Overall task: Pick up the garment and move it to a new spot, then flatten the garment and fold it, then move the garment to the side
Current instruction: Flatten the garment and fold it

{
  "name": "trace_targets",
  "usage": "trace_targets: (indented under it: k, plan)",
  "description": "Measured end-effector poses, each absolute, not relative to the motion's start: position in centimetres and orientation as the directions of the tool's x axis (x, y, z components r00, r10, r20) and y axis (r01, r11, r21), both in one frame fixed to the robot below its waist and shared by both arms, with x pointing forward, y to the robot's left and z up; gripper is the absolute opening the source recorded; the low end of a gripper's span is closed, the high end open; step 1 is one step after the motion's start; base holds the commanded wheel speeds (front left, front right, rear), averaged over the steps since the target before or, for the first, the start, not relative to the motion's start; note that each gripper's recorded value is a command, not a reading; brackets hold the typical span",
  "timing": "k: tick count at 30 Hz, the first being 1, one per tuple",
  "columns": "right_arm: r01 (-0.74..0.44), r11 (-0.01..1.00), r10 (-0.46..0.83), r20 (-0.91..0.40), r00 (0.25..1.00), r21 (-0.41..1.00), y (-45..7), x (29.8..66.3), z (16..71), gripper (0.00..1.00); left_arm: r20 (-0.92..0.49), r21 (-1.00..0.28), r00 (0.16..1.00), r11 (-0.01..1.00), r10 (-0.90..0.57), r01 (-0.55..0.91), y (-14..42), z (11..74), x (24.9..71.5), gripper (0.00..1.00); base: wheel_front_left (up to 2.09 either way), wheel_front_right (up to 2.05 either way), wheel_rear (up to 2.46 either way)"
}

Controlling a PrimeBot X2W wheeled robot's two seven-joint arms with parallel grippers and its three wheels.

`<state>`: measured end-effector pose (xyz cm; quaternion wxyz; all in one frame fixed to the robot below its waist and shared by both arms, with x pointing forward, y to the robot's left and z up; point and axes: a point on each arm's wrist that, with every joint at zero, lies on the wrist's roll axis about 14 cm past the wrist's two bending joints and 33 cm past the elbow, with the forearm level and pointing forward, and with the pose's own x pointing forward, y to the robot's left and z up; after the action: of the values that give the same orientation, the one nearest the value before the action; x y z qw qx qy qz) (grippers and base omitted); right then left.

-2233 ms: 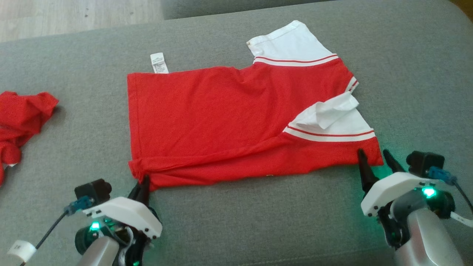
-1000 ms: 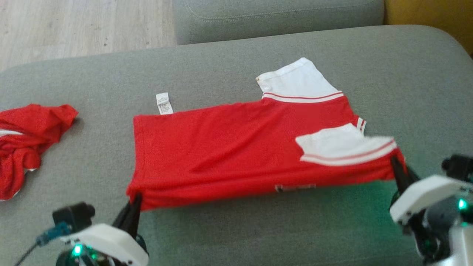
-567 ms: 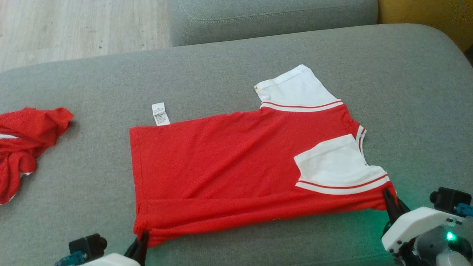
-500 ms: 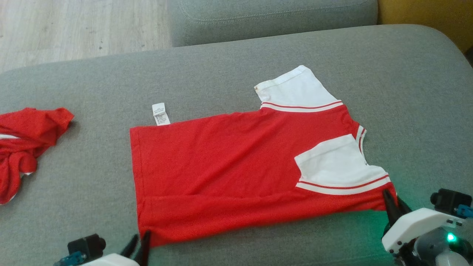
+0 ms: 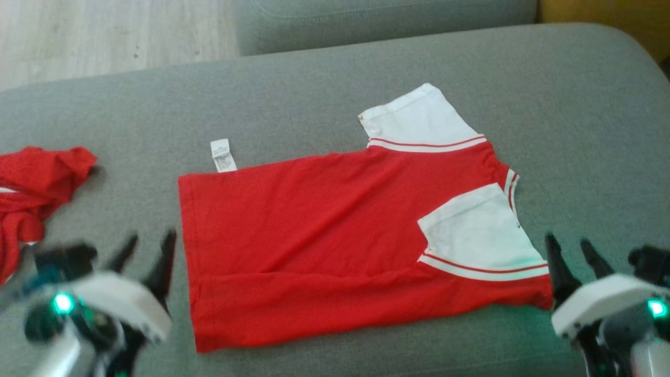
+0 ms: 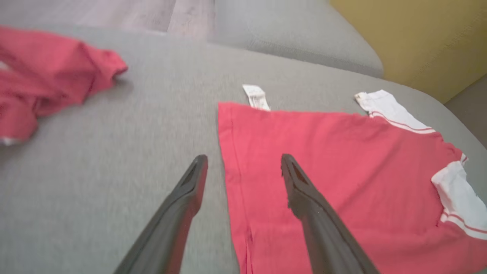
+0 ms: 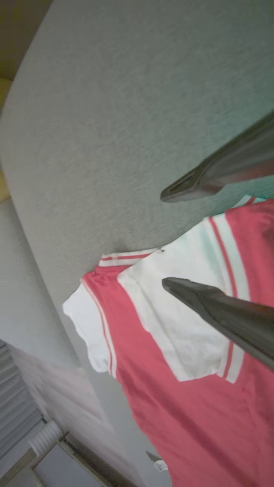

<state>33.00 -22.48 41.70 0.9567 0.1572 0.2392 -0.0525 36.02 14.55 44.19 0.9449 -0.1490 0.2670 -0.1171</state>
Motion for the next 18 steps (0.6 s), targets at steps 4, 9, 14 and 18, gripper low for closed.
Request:
trace_targets:
  k: [4,9,14,18]
  plan:
    - [0.119,0.956,0.003,-0.416,0.909,0.266,-21.6,35.6,43.9,1.0,-0.434,-0.242,0.84,0.94,-0.327,0.241,15.0,47.3,40.7,1.0,0.0,0.0,0.0]
    - [0.059,0.967,0.036,-0.366,0.93,0.246,-20.5,38.8,45.9,1.0,-0.499,-0.132,0.802,0.943,-0.329,0.305,15.3,47.6,45.0,1.0,0.0,0.0,0.0]
    - [0.015,0.972,0.07,-0.352,0.933,0.233,-19.5,41.5,46.2,1.0,-0.645,-0.1,0.695,0.937,-0.317,0.335,14.9,42.9,47.0,1.0,0.0,0.0,0.0]
    - [0.0,0.973,0.084,-0.358,0.93,0.229,-19.2,42.8,45.8,1.0,-0.713,-0.098,0.634,0.937,-0.301,0.335,14.9,40.0,47.9,1.0,0.0,0.0,0.0]
